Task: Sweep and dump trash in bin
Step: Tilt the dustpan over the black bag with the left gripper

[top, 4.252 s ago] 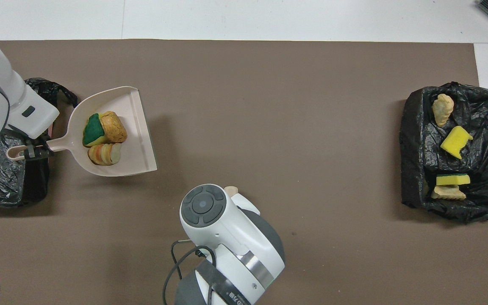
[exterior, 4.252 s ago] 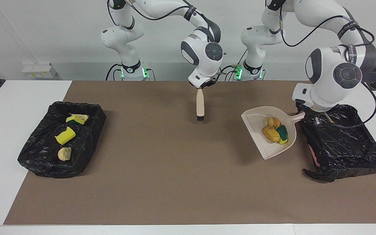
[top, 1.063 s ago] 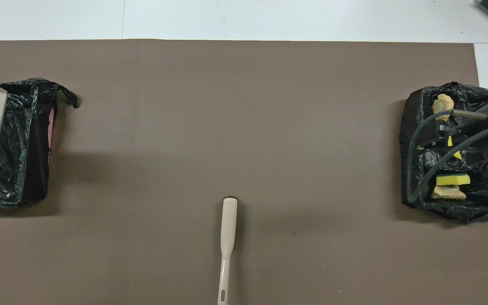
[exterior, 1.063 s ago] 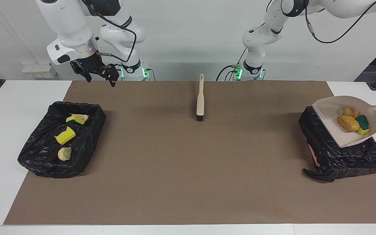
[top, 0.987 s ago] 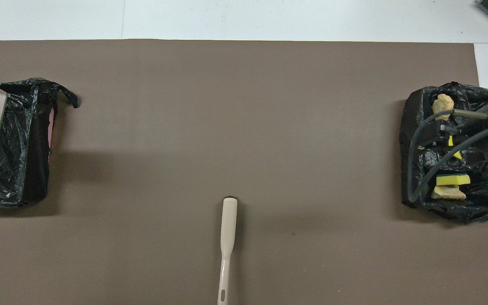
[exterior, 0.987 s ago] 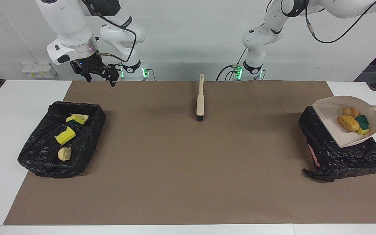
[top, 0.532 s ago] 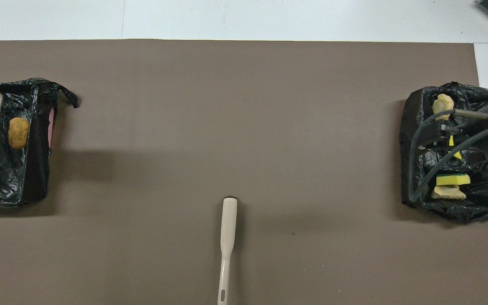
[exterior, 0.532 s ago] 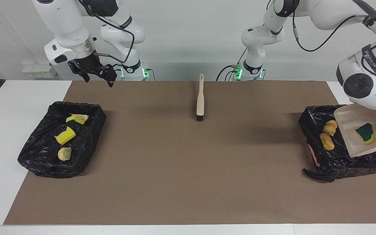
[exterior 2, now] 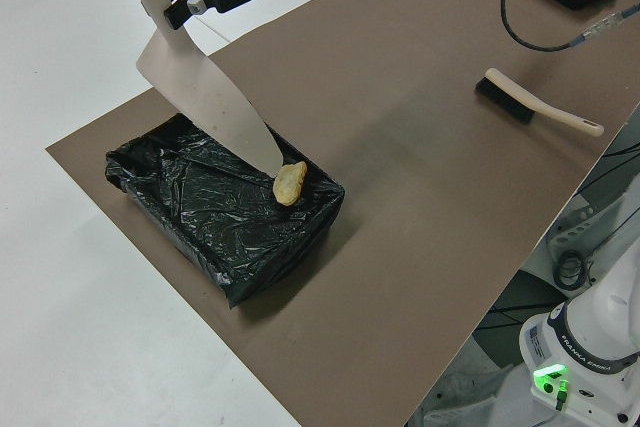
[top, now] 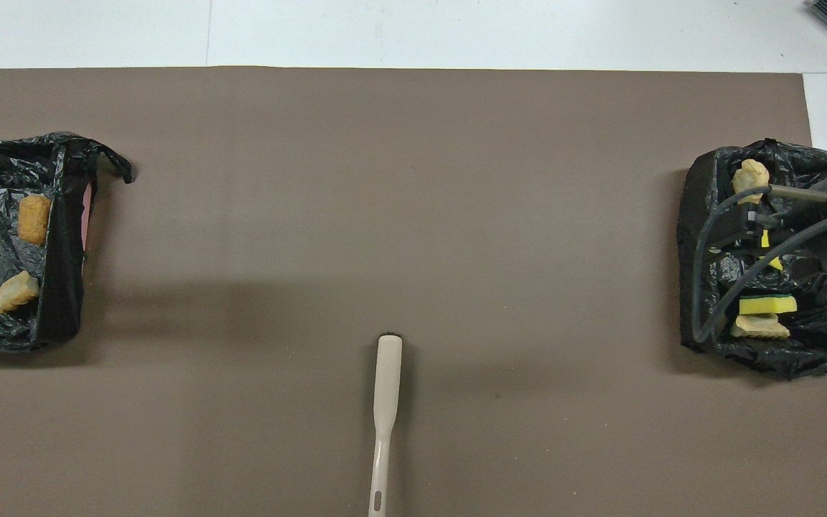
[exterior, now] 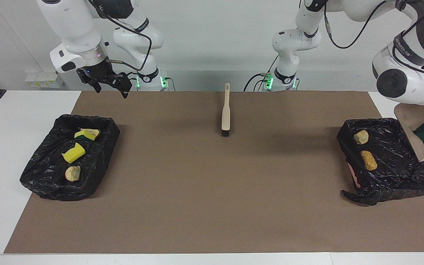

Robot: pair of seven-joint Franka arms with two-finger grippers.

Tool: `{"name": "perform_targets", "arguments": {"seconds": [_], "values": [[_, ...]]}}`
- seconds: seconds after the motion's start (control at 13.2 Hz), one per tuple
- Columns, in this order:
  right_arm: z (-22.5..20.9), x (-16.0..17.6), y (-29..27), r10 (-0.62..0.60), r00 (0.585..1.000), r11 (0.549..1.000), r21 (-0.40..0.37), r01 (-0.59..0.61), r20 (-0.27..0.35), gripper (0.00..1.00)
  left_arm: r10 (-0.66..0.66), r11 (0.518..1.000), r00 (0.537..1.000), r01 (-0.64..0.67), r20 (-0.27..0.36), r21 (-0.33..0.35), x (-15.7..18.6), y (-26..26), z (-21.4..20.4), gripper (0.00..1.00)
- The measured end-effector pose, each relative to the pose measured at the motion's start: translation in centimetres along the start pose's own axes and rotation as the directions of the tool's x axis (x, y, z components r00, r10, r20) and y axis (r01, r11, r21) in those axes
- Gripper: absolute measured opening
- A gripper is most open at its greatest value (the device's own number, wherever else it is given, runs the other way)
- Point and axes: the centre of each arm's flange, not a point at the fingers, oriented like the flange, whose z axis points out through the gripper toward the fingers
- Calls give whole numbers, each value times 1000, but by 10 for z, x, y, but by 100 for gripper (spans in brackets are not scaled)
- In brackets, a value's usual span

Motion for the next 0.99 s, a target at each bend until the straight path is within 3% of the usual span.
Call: {"name": "perform_targets", "arguments": {"seconds": [0.3,0.68,0.99], "values": [[0,0,0,0,1000,1000,0,0,0,100,54,998,993,-55,109,12,10,9,-9,32],[0,0,0,0,1000,1000,0,0,0,100,109,993,983,-113,147,21,109,7,-8,32],[0,0,0,0,1000,1000,0,0,0,100,41,999,960,-40,278,-13,79,14,-24,32]]}}
